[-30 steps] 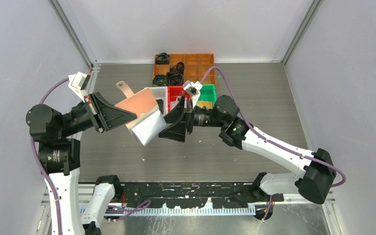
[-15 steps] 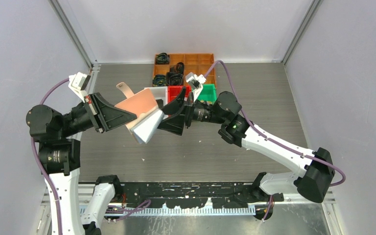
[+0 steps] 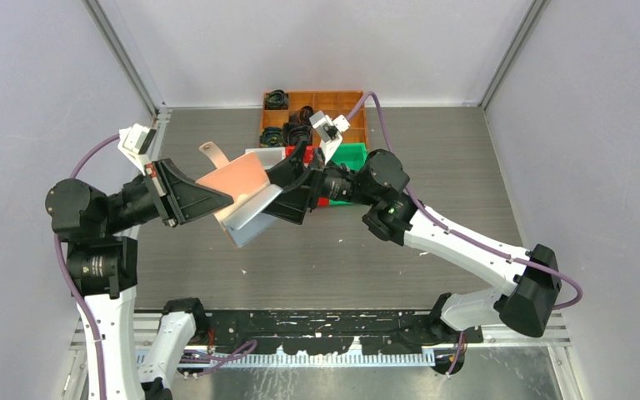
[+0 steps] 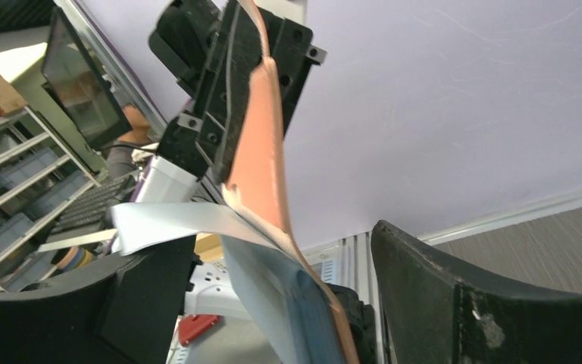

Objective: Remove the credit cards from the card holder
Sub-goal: Remove the credit card from the card holder.

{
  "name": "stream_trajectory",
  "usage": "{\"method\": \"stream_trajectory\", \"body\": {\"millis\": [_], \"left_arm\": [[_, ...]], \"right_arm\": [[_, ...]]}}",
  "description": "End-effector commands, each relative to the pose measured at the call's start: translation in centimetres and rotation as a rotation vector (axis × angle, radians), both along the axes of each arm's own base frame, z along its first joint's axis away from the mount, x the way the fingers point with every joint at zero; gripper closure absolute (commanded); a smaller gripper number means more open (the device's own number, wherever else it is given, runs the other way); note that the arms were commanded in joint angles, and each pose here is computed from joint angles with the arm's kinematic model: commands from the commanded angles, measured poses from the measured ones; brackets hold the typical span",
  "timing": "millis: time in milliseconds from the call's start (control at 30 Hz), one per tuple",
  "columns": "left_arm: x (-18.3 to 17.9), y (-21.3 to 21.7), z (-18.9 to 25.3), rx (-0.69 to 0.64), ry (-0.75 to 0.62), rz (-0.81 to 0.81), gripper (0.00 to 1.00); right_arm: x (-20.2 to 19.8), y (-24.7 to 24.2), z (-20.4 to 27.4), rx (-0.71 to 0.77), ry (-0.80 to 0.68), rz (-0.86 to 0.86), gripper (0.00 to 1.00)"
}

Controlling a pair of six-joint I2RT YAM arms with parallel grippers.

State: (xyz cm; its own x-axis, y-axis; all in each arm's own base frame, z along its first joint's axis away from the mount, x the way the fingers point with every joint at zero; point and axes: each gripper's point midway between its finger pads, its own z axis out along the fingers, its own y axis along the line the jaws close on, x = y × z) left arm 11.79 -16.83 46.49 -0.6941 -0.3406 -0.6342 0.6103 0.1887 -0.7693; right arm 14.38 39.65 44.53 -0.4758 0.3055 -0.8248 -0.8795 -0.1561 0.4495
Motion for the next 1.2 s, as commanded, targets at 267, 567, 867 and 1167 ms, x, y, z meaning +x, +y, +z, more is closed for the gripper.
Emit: {"method": "stream_trajectory", "body": {"millis": [267, 567, 867, 1167], "left_arm": [[-0.9, -0.1, 0.0, 0.032, -0.091, -0.006, 0.97], [-1.6, 0.0, 0.6, 0.093, -0.191, 0.031, 0.19], [-2.1, 0.4, -2.6, 0.206, -0.302, 0.05, 0.34], [-1.3, 1.5, -7.3, 0.386, -0.429, 0.106, 0.45]], "right_arm": [[-0.9, -0.5, 5.7, 0.146, 0.073, 0.068, 0.6], [0.2, -1.0, 5.3, 0.101, 0.13, -0.013, 0.87], [1.1, -0.9, 4.7, 0.078, 0.165, -0.064, 0.99], [0.5, -0.3, 5.3, 0.073, 0.165, -0.026, 0.99]]}}
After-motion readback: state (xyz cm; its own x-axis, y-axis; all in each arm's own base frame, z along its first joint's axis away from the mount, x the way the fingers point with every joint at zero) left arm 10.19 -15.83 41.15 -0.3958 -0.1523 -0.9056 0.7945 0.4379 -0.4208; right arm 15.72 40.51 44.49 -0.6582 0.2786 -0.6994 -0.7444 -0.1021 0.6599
